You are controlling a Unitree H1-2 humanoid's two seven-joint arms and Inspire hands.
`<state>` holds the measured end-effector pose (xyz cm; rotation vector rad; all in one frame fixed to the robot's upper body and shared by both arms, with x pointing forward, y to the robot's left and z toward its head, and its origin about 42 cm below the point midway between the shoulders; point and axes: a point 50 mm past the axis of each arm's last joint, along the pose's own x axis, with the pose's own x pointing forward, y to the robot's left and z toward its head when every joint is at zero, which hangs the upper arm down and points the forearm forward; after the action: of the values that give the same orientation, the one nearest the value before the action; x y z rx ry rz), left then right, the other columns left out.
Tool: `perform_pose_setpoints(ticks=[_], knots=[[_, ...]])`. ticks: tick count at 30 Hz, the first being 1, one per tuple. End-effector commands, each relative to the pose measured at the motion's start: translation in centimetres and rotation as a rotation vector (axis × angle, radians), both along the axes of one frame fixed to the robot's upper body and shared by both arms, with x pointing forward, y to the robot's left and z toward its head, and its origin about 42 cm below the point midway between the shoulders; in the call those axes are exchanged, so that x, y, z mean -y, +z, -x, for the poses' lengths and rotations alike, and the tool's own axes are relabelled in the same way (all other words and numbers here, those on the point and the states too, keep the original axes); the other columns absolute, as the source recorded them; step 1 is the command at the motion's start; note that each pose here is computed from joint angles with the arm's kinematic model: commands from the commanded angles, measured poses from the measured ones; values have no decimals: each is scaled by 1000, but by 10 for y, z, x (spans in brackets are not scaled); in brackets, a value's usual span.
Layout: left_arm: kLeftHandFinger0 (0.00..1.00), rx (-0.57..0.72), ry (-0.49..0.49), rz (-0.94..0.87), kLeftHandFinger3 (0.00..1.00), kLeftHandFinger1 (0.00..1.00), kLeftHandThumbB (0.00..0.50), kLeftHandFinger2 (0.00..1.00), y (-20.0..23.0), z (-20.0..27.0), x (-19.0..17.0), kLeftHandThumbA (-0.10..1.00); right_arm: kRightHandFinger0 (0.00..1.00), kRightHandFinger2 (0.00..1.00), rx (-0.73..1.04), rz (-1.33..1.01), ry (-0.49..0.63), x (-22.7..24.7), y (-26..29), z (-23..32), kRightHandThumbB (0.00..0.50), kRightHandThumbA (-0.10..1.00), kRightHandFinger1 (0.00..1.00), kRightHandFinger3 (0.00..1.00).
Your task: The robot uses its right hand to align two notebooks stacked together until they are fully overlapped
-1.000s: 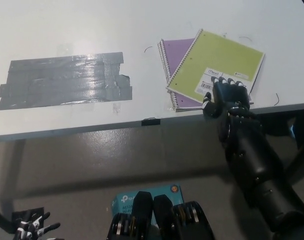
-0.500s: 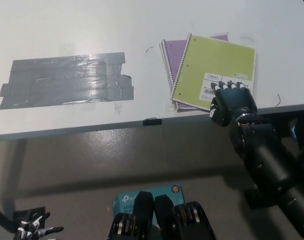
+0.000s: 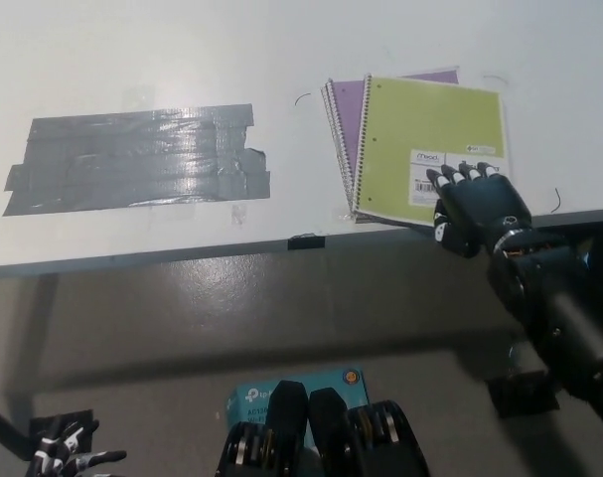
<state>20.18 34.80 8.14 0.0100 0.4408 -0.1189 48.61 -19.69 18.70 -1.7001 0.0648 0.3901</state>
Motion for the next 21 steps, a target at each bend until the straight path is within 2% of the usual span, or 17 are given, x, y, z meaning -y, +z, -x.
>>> perform_pose_setpoints(ticks=[1,9,16,18,19,21], knots=[[429,39,-37,-35,1000,632,500,727,12,-3,-4,1000,1000,1000,-189,79,74,19,-51,23,500,1000,1000,1000],[474,32,-30,-21,1000,638,500,724,9,0,-3,1000,1000,1000,-117,202,244,12,-42,21,481,1000,1000,1000],[495,43,-42,-24,1000,656,500,727,10,-4,-2,1000,1000,1000,-45,231,325,7,-29,11,460,1000,1000,1000],[508,39,-39,-39,1000,654,500,717,11,-5,-2,1000,1000,1000,-41,242,330,6,-28,10,468,1000,1000,1000],[450,43,-40,-31,1000,637,500,712,11,-5,-2,1000,1000,1000,-15,290,364,6,-24,7,470,1000,1000,1000],[456,42,-43,-26,1000,638,500,723,12,-6,-2,1000,1000,1000,-9,307,371,6,-22,5,474,1000,1000,1000]])
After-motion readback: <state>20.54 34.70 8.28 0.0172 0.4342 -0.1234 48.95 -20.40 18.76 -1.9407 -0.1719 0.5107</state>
